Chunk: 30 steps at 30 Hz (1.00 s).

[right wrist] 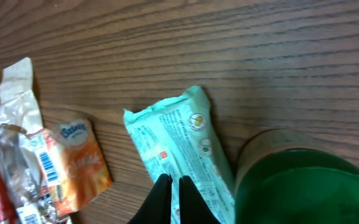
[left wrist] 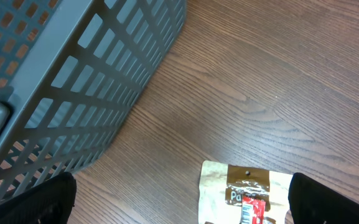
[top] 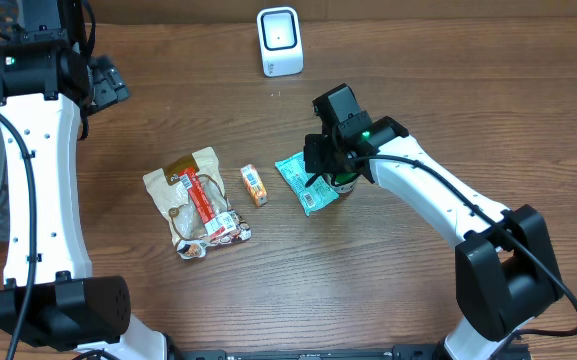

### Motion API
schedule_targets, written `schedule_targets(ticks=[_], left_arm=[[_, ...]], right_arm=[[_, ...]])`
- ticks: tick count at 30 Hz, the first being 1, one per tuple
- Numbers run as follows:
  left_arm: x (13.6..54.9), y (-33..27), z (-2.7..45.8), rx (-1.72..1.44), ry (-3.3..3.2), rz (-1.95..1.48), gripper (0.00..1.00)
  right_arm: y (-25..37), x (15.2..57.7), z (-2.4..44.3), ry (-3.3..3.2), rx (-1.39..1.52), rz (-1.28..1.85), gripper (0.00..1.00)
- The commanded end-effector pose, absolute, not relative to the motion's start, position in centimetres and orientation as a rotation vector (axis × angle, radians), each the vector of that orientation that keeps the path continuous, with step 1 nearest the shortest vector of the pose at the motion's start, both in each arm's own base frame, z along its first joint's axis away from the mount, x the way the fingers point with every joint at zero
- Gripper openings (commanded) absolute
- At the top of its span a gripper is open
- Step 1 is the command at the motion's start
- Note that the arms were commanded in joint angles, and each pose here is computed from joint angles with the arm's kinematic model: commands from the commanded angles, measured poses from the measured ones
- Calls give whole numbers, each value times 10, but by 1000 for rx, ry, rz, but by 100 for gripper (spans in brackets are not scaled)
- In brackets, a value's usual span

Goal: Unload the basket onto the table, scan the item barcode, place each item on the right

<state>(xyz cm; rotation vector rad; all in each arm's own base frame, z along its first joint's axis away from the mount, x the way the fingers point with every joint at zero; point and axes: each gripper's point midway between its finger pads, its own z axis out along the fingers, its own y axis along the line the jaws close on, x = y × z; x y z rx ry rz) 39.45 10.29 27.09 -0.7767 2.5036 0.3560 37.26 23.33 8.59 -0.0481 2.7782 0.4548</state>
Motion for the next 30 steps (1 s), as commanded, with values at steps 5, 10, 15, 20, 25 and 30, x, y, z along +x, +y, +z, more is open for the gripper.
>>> schedule_targets(ticks=[5,10,15,20,25,30], left_arm=[[391,103,287,-762,2468,345,100],[391,103,287,-762,2468,345,100],[391,103,287,-762,2468,345,100],[391,103,287,-762,2468,345,100],[391,103,287,-762,2468,345,100],[391,103,287,-762,2468,346,100]], right_arm=[[201,365,81,2817,14,239,10],[170,356,75,2855,50,39,11],[149,352,73,2889,104,-29,13],[157,357,74,2877,111,42,20],[175,372,79,2821,103,166,20],[182,380,82,2779,92,196,20]])
